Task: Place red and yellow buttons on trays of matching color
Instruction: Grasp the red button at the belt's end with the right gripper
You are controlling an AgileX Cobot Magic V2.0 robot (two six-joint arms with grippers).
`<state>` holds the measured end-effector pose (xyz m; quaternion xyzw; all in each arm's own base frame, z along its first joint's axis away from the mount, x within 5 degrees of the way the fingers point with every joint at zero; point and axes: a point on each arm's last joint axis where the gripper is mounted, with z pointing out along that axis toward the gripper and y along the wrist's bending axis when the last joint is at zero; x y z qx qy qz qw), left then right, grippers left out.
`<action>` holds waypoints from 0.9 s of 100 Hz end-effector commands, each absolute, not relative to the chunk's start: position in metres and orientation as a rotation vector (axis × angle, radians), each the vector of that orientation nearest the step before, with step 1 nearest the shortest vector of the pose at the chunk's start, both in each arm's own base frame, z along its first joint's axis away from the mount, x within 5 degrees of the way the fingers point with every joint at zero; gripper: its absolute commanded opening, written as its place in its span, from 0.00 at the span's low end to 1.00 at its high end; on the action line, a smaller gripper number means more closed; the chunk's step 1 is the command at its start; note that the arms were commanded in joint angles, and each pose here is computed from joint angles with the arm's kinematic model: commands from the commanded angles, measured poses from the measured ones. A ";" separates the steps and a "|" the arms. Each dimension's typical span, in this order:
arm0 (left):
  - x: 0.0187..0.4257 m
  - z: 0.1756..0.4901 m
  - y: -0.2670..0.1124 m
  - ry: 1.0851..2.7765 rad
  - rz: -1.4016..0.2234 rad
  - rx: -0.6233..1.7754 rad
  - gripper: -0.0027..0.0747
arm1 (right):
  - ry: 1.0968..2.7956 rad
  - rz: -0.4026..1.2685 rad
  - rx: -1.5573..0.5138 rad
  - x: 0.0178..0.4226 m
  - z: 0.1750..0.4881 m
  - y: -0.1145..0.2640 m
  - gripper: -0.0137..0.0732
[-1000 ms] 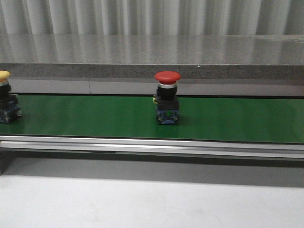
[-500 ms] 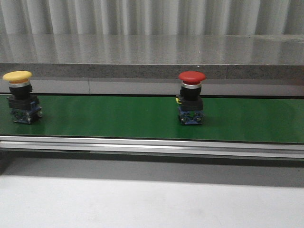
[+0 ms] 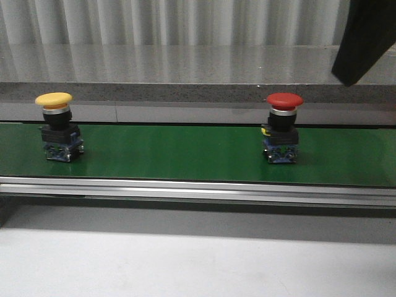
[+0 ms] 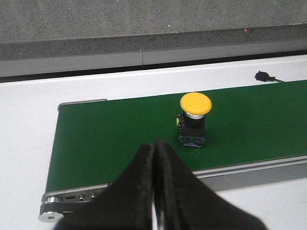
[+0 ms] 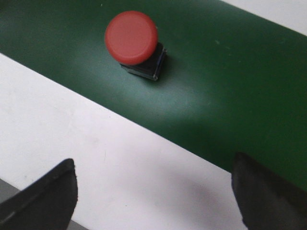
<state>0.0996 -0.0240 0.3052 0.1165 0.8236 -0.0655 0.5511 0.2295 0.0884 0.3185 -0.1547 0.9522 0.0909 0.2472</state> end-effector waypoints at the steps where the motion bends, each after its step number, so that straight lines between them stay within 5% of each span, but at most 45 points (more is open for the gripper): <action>1: 0.102 0.319 -0.025 1.865 -0.168 0.256 0.01 | 2.580 0.271 -0.415 0.246 0.325 0.096 0.90; 39: 0.102 0.319 -0.025 1.865 -0.168 0.256 0.01 | 2.593 0.222 -0.427 0.301 0.301 0.110 0.88; 49: 0.102 0.319 -0.025 1.865 -0.168 0.256 0.01 | 2.587 0.192 -0.415 0.310 0.293 0.106 0.73; 68: 0.102 0.319 -0.025 1.864 -0.167 0.256 0.01 | 2.577 0.183 -0.350 0.319 0.290 0.096 0.27; 90: 0.102 0.319 -0.025 1.864 -0.167 0.256 0.01 | 2.507 0.173 -0.176 0.319 0.309 0.067 0.21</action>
